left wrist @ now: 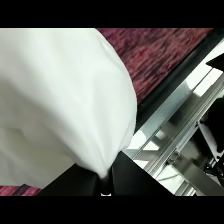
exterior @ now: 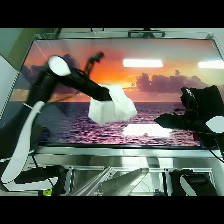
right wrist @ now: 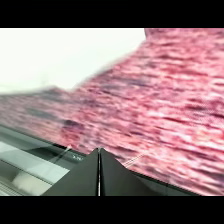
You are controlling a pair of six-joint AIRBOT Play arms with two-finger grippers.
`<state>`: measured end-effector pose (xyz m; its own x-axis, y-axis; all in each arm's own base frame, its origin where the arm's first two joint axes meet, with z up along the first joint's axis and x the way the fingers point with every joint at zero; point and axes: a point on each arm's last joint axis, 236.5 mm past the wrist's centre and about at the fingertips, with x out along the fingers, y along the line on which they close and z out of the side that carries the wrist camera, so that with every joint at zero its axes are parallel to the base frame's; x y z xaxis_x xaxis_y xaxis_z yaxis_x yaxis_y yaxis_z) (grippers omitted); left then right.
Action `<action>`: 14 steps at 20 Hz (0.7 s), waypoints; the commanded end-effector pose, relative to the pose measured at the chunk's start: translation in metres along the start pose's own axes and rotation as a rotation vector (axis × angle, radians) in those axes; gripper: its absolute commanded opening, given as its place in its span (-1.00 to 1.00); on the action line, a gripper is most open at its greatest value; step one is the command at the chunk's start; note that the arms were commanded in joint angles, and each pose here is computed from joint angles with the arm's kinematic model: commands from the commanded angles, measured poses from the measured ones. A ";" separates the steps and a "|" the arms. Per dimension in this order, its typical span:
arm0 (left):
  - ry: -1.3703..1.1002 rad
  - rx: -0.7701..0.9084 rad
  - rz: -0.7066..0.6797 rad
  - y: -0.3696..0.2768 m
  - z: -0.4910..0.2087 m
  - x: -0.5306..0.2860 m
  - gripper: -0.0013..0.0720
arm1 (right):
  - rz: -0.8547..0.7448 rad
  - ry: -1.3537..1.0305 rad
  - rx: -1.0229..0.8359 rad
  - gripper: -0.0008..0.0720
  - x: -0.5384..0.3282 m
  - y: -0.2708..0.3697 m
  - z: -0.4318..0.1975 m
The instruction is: Fold the shirts.
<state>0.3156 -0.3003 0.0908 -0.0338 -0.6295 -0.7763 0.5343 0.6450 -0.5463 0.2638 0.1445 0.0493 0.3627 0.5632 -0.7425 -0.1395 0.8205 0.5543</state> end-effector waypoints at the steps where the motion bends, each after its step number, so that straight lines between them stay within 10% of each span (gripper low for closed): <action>1: 0.124 -0.010 -0.009 -0.009 -0.041 0.049 -0.91 | -0.017 -0.011 0.001 -0.52 -0.005 -0.008 0.004; 2: 0.166 -0.007 -0.015 -0.010 -0.052 0.050 -0.90 | -0.028 -0.031 0.020 0.07 -0.009 -0.014 0.010; 3: 0.210 -0.004 -0.019 -0.012 -0.063 0.047 -0.90 | -0.044 -0.065 0.025 0.19 -0.014 -0.023 0.021; 14: 0.122 -0.121 0.021 0.034 -0.097 0.005 -0.90 | 0.074 0.190 -0.009 0.23 0.103 -0.071 0.038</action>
<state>0.2500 -0.2568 0.0516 -0.1727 -0.5537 -0.8146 0.4649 0.6833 -0.5630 0.3337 0.1126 -0.0110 0.2649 0.5905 -0.7623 -0.1165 0.8044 0.5826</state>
